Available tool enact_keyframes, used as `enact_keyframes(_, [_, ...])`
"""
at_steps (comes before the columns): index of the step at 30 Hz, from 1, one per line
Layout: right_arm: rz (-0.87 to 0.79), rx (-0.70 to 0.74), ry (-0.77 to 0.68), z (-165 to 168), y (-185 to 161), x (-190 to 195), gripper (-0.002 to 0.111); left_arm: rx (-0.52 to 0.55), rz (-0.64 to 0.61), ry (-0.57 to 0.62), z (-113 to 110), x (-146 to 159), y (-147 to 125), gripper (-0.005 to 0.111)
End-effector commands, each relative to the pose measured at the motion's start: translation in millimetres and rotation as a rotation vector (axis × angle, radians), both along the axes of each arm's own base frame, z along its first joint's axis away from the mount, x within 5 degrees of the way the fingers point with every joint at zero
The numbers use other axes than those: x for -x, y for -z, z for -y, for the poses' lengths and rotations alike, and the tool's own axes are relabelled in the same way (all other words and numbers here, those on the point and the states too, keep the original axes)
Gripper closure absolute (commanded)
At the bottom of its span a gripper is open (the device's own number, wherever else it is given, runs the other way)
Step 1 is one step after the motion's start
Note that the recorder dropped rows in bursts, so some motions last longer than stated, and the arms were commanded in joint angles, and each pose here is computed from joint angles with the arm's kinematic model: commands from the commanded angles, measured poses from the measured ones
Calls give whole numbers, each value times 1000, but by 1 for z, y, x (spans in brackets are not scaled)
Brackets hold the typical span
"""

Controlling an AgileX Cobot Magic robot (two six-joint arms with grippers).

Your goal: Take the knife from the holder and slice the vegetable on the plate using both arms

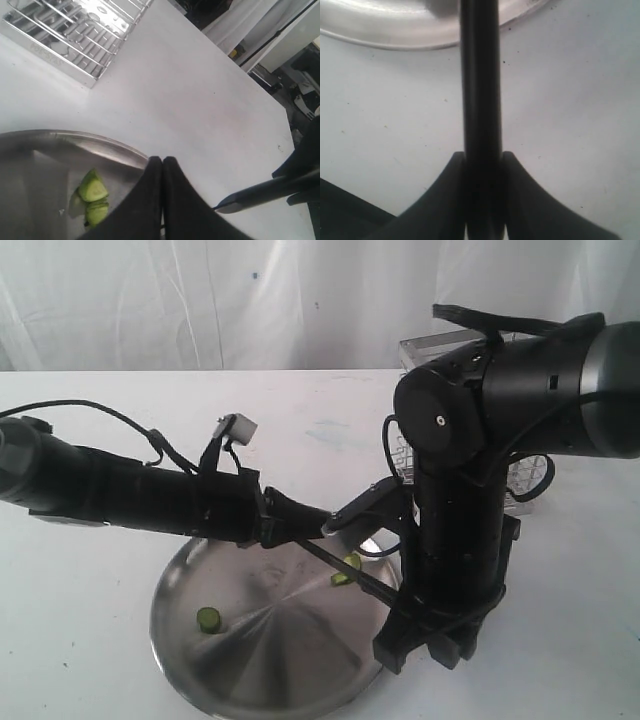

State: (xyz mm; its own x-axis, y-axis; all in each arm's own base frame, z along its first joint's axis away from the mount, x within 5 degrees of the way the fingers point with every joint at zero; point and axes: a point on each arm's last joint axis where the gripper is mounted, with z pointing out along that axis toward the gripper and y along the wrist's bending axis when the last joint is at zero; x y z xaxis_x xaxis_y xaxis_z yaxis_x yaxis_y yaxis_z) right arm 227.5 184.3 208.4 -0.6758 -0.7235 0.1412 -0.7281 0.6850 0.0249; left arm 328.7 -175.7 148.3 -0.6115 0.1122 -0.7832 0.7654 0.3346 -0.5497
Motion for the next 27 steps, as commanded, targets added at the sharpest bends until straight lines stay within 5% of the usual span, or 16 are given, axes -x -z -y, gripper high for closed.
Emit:
enact_keyframes(1, [6, -1, -9, 2, -2, 0, 108, -5, -3, -5, 6, 1, 3, 107])
enact_keyframes(13, [134, -27, -9, 14, -35, 6, 108, -41, -32, -22, 5, -1, 18, 107])
enact_keyframes(27, [166, 62, -55, 20, -28, 0, 108, -33, -14, -24, 7, -6, 13, 107])
